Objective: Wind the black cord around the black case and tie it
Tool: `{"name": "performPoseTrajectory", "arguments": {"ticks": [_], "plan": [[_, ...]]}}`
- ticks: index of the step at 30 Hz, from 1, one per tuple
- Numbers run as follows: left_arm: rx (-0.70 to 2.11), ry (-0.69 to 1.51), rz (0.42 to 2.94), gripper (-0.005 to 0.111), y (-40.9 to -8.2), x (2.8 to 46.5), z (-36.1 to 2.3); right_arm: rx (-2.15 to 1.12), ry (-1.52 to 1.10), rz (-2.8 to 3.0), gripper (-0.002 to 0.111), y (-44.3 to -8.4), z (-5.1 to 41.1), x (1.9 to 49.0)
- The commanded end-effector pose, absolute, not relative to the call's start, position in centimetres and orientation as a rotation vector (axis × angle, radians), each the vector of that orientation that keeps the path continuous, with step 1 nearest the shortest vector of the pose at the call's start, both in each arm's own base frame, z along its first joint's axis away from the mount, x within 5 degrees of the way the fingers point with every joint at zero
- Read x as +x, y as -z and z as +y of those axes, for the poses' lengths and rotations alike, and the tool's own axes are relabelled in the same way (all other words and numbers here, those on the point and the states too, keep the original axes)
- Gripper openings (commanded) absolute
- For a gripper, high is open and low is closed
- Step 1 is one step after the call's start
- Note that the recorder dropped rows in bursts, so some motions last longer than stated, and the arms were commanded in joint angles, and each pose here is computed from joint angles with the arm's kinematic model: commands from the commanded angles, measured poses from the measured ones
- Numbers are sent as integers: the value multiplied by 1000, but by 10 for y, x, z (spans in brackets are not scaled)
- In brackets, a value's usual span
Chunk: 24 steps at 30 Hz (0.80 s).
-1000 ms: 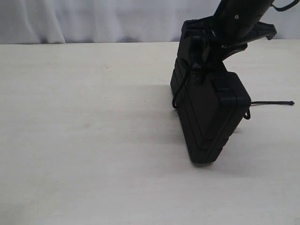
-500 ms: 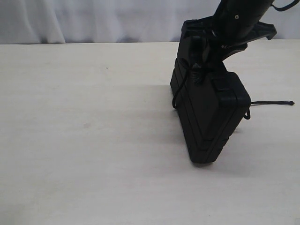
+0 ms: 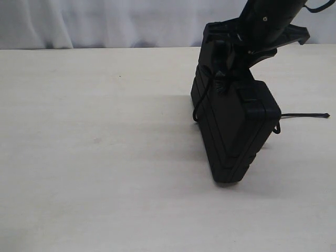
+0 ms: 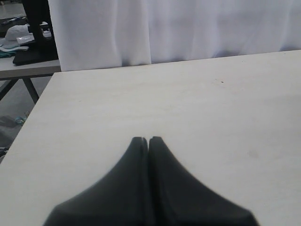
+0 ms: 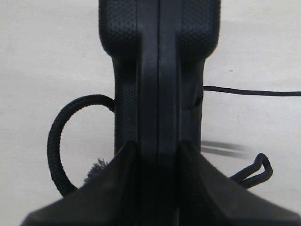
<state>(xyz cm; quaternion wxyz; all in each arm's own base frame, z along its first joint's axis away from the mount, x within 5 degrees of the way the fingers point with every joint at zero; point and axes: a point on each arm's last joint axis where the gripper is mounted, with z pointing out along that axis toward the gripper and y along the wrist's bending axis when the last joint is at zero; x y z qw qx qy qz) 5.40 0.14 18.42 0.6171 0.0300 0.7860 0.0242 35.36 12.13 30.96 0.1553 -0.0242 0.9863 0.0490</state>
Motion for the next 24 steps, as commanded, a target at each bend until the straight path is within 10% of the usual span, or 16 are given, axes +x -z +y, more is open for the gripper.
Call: {"name": "performPoseTrajectory", "arguments": {"ticks": [1, 24], "plan": [[82, -52, 1794, 0, -185, 54, 1, -73, -142, 2793, 4, -309, 121, 358], [88, -62, 1799, 0, -185, 54, 1, -74, -162, 2723, 4, -311, 123, 364]]}}
